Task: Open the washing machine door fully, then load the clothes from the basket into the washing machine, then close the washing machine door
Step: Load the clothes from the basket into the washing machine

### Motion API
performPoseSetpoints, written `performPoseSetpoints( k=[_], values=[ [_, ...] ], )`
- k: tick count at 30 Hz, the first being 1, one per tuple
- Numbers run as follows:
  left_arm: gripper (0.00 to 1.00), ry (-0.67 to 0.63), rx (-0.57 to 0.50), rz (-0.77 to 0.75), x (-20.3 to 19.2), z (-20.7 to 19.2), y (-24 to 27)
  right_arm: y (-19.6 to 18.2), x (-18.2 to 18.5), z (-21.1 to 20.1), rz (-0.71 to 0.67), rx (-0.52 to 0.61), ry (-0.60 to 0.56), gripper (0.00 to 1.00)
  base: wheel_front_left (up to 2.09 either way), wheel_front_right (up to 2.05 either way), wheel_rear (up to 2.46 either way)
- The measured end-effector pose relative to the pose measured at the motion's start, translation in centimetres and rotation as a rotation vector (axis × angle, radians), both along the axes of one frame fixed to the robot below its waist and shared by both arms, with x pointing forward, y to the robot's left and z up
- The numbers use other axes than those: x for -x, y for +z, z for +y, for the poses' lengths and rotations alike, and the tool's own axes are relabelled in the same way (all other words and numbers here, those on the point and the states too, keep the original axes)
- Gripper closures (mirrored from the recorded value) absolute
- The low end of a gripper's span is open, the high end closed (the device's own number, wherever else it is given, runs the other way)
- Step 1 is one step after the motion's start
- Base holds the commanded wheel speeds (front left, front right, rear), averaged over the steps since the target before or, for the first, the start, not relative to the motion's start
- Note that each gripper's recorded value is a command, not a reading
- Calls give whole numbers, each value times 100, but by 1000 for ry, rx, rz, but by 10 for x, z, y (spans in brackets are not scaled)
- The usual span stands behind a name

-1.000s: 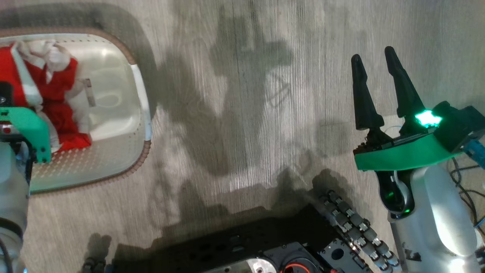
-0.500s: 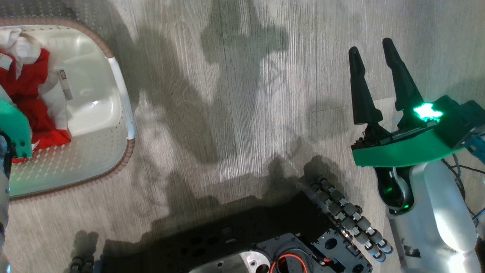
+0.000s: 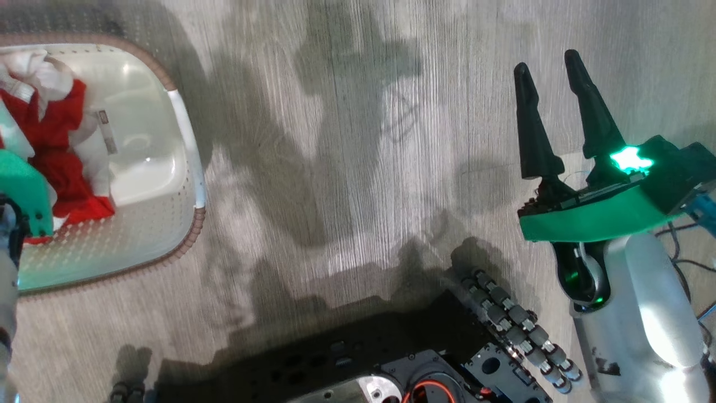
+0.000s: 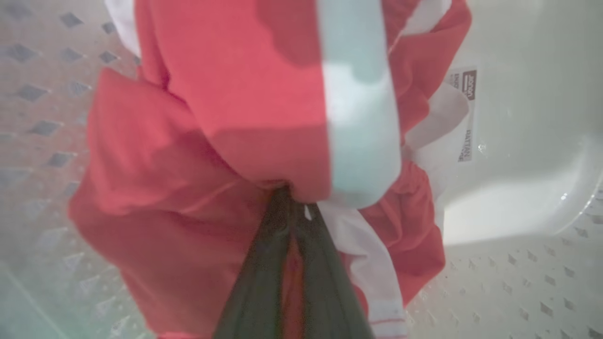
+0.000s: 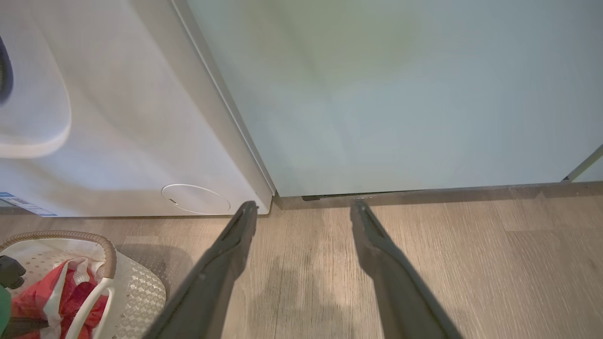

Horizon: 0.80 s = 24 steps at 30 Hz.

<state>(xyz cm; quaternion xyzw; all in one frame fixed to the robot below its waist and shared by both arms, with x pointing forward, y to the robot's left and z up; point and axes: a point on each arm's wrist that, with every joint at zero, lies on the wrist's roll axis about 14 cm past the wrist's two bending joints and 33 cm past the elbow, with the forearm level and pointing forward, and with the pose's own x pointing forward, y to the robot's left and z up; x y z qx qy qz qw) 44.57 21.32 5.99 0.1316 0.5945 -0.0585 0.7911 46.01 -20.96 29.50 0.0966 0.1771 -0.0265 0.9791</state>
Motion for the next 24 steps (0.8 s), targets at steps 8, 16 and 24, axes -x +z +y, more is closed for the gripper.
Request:
performPoseSetpoints(
  k=[8, 16, 24],
  values=[
    [100, 10, 14, -59, -1, 0, 25, 24, -6, 0, -53, -1, 0, 0, 0, 0, 0],
    [100, 6, 41, -154, -6, -4, 66, 62, -10, 2, -138, -9, 0, 0, 0, 0, 0],
    [100, 0, 63, -298, -10, -2, 116, 101, -6, 7, -218, -24, 7, 0, 0, 0, 0]
  ],
)
